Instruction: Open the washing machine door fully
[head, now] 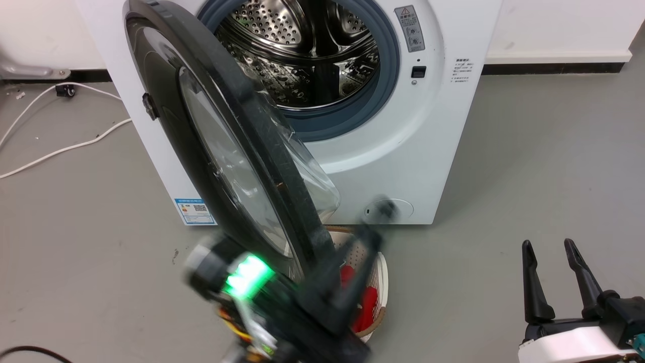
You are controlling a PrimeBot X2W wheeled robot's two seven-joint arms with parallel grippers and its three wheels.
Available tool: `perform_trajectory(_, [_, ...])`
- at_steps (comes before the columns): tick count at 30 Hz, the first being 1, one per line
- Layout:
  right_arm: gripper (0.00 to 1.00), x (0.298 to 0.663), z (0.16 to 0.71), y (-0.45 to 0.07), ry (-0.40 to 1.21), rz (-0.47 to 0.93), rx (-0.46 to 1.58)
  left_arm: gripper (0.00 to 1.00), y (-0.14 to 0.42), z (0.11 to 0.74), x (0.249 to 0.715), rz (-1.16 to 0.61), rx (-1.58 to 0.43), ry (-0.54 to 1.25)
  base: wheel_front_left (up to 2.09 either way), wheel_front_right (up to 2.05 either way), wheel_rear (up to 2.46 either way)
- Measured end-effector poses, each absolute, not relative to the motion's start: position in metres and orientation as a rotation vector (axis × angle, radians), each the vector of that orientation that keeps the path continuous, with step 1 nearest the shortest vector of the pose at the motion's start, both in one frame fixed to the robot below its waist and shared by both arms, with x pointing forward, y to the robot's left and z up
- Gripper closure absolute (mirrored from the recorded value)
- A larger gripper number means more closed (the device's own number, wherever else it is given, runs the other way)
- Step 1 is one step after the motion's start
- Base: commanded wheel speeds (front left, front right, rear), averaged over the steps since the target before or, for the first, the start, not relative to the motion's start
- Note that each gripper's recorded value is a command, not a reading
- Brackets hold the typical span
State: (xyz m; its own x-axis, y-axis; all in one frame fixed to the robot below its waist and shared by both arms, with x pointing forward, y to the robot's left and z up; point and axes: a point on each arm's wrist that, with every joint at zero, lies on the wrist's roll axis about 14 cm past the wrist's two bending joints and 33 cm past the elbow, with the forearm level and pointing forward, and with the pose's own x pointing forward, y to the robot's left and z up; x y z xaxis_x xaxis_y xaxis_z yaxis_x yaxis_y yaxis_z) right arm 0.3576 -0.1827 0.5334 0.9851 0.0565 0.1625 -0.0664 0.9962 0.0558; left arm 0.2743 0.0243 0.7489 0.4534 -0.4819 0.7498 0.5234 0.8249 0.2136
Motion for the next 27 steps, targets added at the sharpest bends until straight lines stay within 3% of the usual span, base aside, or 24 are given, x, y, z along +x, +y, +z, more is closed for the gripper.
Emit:
perform_trajectory(6, [0.0,0.355,0.533,-0.184,-0.163,0.056,0.067,1.0,-0.017,0.648,0.27,-0.792,-0.107,-0.536,0.0,0.0,0.0])
perform_trajectory(13, [0.0,0.353,0.531,-0.187,-0.158,0.049,0.073,1.0,-0.005,0.546,0.269,-0.734,-0.096,-0.186,0.0,0.0,0.0])
perform_trajectory(27, [0.0,0.357,0.521,-0.18,-0.125,0.066,0.099,1.0,-0.003,0.557,0.336,-0.611,-0.088,-0.218,0.0,0.0,0.0])
